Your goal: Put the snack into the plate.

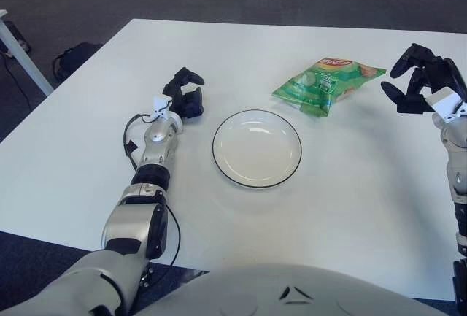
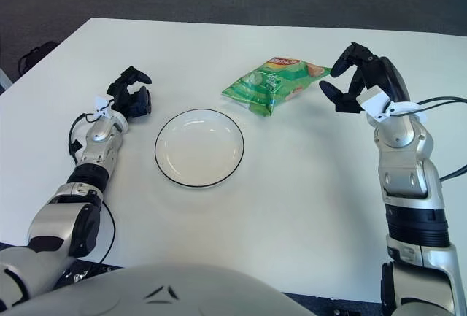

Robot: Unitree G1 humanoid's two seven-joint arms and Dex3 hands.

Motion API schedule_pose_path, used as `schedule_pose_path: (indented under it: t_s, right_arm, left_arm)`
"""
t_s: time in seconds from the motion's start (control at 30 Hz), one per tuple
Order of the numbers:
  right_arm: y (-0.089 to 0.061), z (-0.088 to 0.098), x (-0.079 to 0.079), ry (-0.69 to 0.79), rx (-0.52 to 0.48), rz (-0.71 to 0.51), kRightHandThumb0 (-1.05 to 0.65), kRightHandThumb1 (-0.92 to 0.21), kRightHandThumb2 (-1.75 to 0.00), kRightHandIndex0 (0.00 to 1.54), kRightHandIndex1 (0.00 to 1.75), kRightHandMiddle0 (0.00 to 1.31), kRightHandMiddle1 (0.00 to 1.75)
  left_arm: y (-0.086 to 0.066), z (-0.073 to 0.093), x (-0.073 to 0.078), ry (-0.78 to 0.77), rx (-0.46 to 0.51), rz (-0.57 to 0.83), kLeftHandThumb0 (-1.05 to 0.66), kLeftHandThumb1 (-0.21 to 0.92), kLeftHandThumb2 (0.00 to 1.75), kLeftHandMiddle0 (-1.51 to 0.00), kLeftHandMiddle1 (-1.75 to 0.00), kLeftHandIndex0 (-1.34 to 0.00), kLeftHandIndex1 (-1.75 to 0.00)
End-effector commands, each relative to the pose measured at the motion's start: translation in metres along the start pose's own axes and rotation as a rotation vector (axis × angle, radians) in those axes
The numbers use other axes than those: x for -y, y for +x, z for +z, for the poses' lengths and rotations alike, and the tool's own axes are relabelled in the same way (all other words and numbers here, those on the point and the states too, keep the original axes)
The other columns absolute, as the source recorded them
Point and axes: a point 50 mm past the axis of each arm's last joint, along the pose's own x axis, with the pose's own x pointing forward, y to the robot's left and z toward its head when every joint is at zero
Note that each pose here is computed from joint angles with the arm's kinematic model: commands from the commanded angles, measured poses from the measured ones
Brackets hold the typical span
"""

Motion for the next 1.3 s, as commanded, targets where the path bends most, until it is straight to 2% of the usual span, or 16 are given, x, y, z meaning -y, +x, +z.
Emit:
schedule_pose_path:
  t_s: [0.0,0.1,0.23,0.27,0.33,0.37,0.5,0.57,0.67,0.87,1.0,1.07,1.17,1.27]
  right_arm:
    - [0.004,0.002,0.003,-0.098,0.054,0.008,-0.4,-0.6,-0.94,0.69,1.75,0.39,1.75]
    - [0.014,0.013,-0.001,-0.247,0.142,0.038,-0.4,-0.63,-0.9,0.61,1.75,0.37,1.74]
    - [0.022,0.02,-0.003,-0.357,0.229,0.068,-0.39,-0.7,-0.79,0.46,1.75,0.34,1.72]
    - [0.024,0.021,-0.004,-0.401,0.261,0.093,-0.51,-0.67,-0.77,0.35,1.67,0.22,1.6]
    - [0.029,0.021,-0.006,-0.457,0.301,0.129,-0.66,-0.64,-0.75,0.24,1.56,0.11,1.41]
    - [0.031,0.021,-0.006,-0.471,0.312,0.138,-0.74,-0.64,-0.71,0.19,1.49,0.07,1.3]
    - [0.038,0.019,-0.009,-0.495,0.346,0.152,-0.87,-0.69,-0.62,0.12,1.35,0.02,1.11]
    - [0.042,0.02,-0.01,-0.494,0.37,0.152,-0.92,-0.76,-0.53,0.08,1.22,0.01,1.0]
    - [0.047,0.024,-0.012,-0.485,0.41,0.138,-0.95,-0.81,-0.47,0.04,1.07,0.0,0.9]
    - [0.057,0.034,-0.018,-0.49,0.482,0.144,-1.02,-0.9,-0.36,0.01,0.92,0.0,0.79]
    - [0.063,0.037,-0.021,-0.52,0.515,0.174,-1.04,-0.91,-0.42,0.0,0.63,0.0,0.61]
    - [0.068,0.039,-0.021,-0.538,0.527,0.195,-1.05,-0.92,-0.49,0.0,0.42,0.0,0.44]
    - [0.074,0.041,-0.021,-0.554,0.535,0.215,-1.05,-0.92,-0.55,0.0,0.26,0.0,0.31]
    - [0.087,0.049,-0.021,-0.586,0.543,0.258,-1.05,-0.92,-0.6,0.0,0.1,0.0,0.16]
  left_arm:
    - [-0.035,-0.048,0.006,-0.024,-0.191,0.014,-0.46,0.38,1.24,-1.24,-1.75,-0.56,-1.75]
    - [-0.035,-0.048,0.007,-0.025,-0.182,0.011,-0.46,0.38,1.24,-1.23,-1.75,-0.56,-1.75]
    - [-0.036,-0.048,0.008,-0.022,-0.181,0.009,-0.46,0.38,1.24,-1.24,-1.75,-0.56,-1.75]
    - [-0.036,-0.048,0.008,-0.02,-0.184,0.01,-0.46,0.38,1.24,-1.25,-1.75,-0.56,-1.75]
    - [-0.035,-0.048,0.009,-0.018,-0.188,0.012,-0.46,0.38,1.24,-1.25,-1.75,-0.56,-1.75]
    - [-0.035,-0.048,0.009,-0.017,-0.189,0.012,-0.46,0.37,1.24,-1.25,-1.75,-0.56,-1.75]
    - [-0.036,-0.048,0.009,-0.018,-0.188,0.012,-0.46,0.37,1.24,-1.26,-1.75,-0.56,-1.75]
    - [-0.036,-0.047,0.009,-0.02,-0.187,0.011,-0.46,0.37,1.24,-1.26,-1.75,-0.56,-1.75]
    - [-0.037,-0.047,0.009,-0.022,-0.181,0.01,-0.46,0.38,1.24,-1.25,-1.75,-0.56,-1.75]
    - [-0.038,-0.047,0.01,-0.025,-0.173,0.007,-0.46,0.38,1.24,-1.24,-1.75,-0.56,-1.75]
    - [-0.038,-0.047,0.011,-0.028,-0.173,0.001,-0.46,0.37,1.25,-1.24,-1.75,-0.57,-1.75]
    - [-0.038,-0.048,0.012,-0.03,-0.173,0.001,-0.46,0.37,1.25,-1.24,-1.75,-0.57,-1.75]
    - [-0.038,-0.047,0.012,-0.031,-0.17,0.001,-0.46,0.37,1.24,-1.25,-1.75,-0.56,-1.75]
    - [-0.038,-0.047,0.013,-0.038,-0.162,-0.005,-0.46,0.37,1.24,-1.25,-1.75,-0.56,-1.75]
